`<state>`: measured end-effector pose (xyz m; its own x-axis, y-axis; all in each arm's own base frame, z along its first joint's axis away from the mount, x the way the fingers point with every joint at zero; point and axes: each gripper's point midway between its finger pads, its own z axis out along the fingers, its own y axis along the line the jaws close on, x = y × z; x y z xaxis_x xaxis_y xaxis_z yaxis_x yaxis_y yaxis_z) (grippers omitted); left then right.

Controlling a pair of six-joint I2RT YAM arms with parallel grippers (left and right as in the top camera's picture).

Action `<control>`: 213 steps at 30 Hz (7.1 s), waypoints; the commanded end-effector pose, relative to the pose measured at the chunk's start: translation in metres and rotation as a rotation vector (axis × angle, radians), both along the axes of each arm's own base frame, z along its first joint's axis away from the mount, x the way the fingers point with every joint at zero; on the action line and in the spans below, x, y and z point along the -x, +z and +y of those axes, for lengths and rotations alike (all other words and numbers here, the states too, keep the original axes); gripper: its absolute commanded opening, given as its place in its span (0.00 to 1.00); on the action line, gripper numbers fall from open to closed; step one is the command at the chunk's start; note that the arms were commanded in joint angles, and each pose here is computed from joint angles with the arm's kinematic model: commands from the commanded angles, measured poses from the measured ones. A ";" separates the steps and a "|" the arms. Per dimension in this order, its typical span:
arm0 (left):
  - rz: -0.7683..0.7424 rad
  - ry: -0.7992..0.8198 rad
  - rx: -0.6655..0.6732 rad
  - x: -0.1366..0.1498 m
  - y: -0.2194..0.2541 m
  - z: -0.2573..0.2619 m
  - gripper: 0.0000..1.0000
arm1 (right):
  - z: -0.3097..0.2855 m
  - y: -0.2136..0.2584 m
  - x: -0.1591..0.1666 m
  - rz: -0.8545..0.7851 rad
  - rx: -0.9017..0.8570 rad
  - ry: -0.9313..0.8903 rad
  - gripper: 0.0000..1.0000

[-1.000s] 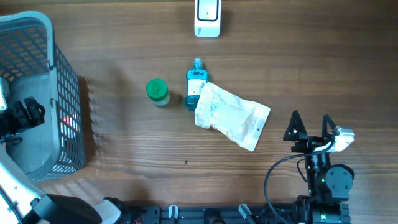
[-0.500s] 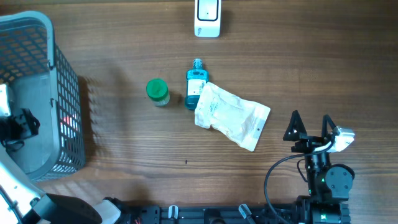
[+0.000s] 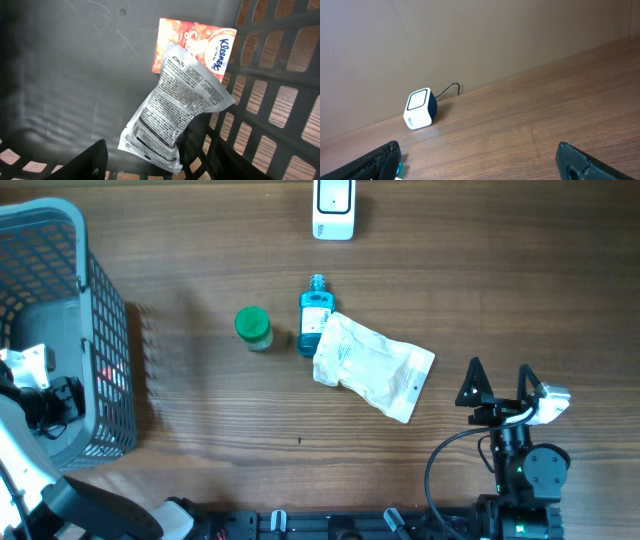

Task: Scan the item barcode
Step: 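Move the left gripper back into the basket toward the silver packet, then close the left gripper on the silver printed packet and lift it, then carry the silver packet out and drop it on the table, then return the left gripper into the basket above the red tissue pack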

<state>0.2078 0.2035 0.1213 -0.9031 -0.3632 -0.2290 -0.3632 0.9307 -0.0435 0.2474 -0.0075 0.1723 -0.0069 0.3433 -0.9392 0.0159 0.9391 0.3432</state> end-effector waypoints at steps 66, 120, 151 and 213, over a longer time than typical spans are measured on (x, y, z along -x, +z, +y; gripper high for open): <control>0.294 0.054 -0.041 0.006 -0.086 0.026 0.30 | -0.002 0.002 0.000 -0.009 0.008 -0.013 1.00; -0.965 -0.280 0.149 -0.170 0.318 -0.152 0.04 | -0.002 0.002 0.000 -0.009 0.008 -0.013 1.00; -0.040 -1.018 0.448 -0.076 0.043 -0.390 0.04 | -0.002 0.002 0.000 -0.009 0.008 -0.013 1.00; -0.199 2.013 0.141 -0.052 0.097 0.009 1.00 | -0.002 0.002 0.000 -0.009 0.008 -0.013 1.00</control>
